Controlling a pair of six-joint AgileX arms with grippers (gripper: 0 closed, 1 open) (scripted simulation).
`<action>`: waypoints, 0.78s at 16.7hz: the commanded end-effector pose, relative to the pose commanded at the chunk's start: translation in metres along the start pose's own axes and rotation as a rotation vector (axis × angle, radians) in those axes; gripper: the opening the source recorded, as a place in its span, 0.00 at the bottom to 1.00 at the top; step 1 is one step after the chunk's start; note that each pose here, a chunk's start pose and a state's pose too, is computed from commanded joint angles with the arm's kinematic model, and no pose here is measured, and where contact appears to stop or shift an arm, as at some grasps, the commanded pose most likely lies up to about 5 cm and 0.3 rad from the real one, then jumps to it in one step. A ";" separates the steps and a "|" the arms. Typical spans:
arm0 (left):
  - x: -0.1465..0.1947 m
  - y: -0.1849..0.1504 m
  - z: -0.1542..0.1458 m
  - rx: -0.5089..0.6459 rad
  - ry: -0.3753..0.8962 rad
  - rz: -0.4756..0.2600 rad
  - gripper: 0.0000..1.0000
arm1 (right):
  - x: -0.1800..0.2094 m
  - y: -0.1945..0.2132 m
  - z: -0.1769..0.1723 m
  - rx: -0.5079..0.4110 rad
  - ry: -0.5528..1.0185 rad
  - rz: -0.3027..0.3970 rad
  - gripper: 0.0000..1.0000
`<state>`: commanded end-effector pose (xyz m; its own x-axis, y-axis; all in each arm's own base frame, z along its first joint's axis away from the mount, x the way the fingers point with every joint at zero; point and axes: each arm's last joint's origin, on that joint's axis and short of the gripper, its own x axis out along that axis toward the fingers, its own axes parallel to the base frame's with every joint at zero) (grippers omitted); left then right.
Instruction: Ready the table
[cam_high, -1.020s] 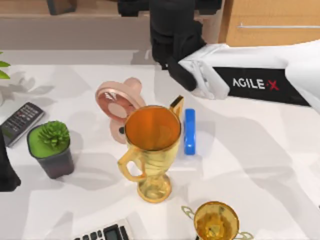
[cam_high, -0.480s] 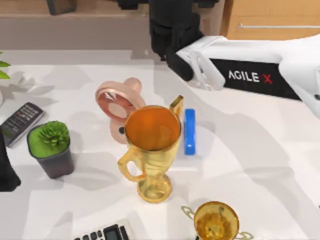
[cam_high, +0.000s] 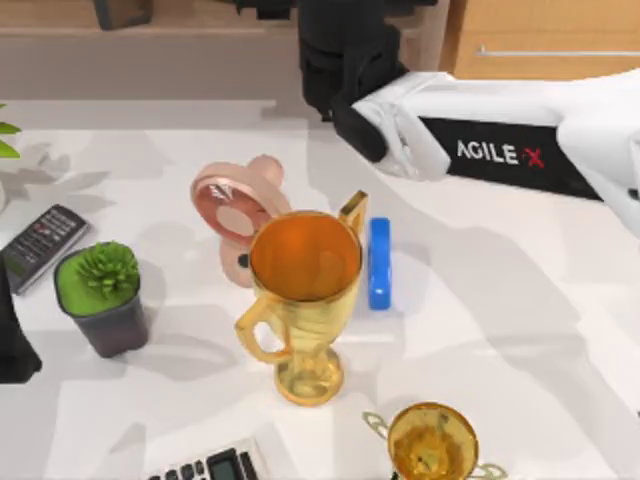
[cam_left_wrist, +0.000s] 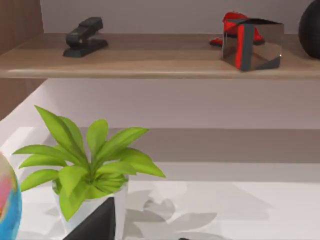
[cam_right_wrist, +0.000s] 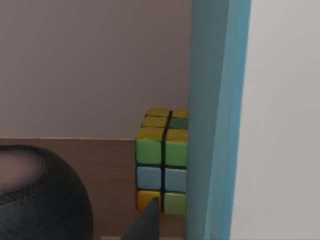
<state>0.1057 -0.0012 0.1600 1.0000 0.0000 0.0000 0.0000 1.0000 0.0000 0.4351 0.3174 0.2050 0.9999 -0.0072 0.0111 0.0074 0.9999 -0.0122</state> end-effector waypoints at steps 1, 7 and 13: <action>0.000 0.000 0.000 0.000 0.000 0.000 1.00 | 0.000 0.000 0.000 0.000 0.000 0.000 0.47; 0.000 0.000 0.000 0.000 0.000 0.000 1.00 | 0.000 0.000 0.000 0.000 0.000 0.000 0.02; 0.000 0.000 0.000 0.000 0.000 0.000 1.00 | 0.000 0.000 0.000 0.000 0.000 0.000 0.00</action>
<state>0.1057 -0.0012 0.1600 1.0000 0.0000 0.0000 0.0000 1.0000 0.0000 0.4351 0.3174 0.2050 0.9999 -0.0072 0.0111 0.0074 0.9999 -0.0122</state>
